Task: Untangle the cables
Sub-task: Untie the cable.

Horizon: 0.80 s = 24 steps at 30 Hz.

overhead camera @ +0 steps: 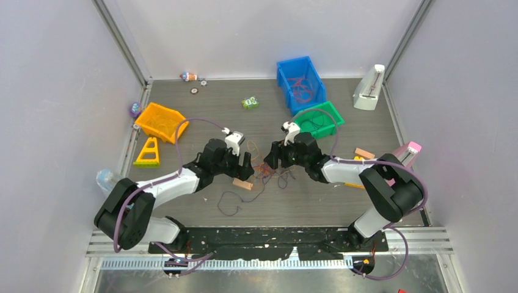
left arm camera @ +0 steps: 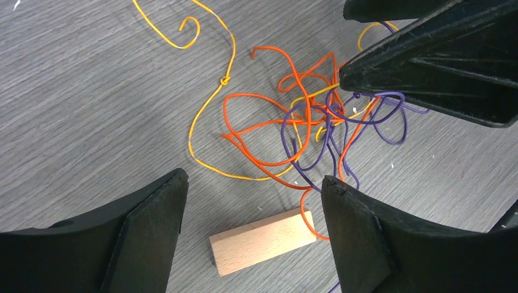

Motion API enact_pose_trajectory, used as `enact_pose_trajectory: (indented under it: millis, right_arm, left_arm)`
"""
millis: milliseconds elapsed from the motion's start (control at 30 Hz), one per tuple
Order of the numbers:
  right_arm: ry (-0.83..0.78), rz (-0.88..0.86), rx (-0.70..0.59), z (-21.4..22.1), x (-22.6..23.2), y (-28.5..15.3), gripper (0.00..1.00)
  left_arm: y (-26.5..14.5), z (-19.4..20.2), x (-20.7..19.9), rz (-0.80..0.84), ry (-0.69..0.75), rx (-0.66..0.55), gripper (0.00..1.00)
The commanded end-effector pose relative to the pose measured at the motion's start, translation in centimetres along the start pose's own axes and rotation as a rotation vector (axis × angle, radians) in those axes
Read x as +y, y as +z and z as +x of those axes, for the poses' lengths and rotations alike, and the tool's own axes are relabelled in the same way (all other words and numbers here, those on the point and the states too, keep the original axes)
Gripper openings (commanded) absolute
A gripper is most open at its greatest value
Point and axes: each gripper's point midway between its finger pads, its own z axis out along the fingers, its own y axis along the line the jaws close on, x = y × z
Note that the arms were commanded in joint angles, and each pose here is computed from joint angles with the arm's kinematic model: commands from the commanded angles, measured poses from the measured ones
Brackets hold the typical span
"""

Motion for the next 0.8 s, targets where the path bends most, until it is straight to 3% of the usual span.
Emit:
enact_pose_trajectory:
  millis: [0,400,533,700,767]
  right_arm:
    - [-0.055,-0.062,-0.099,-2.8,1.9,-1.3,0.69]
    - [-0.055,-0.033,-0.005,-0.5,1.1,-1.5,0.44]
    - [-0.053,-0.082,0.019,-0.1,1.9,-1.1,0.29]
    - [-0.056,-0.105,0.012,-0.3,2.4,-1.3,0.12]
    - [-0.061,-0.099,-0.005,-0.7,2.4,-1.6,0.06]
  left_arm:
    - [0.1,-1.8,-1.5,0.072,0.019,-0.043,0.78]
    - [1.3,-0.9,-3.2,0.181,-0.001,0.036,0.56]
    - [1.4,-0.9,-3.7,0.211,0.004,0.041,0.32]
    - [1.3,-0.9,-3.8,0.223,0.012,0.041,0.14]
    - [1.2,-1.1,-3.7,0.212,0.014,0.036,0.03]
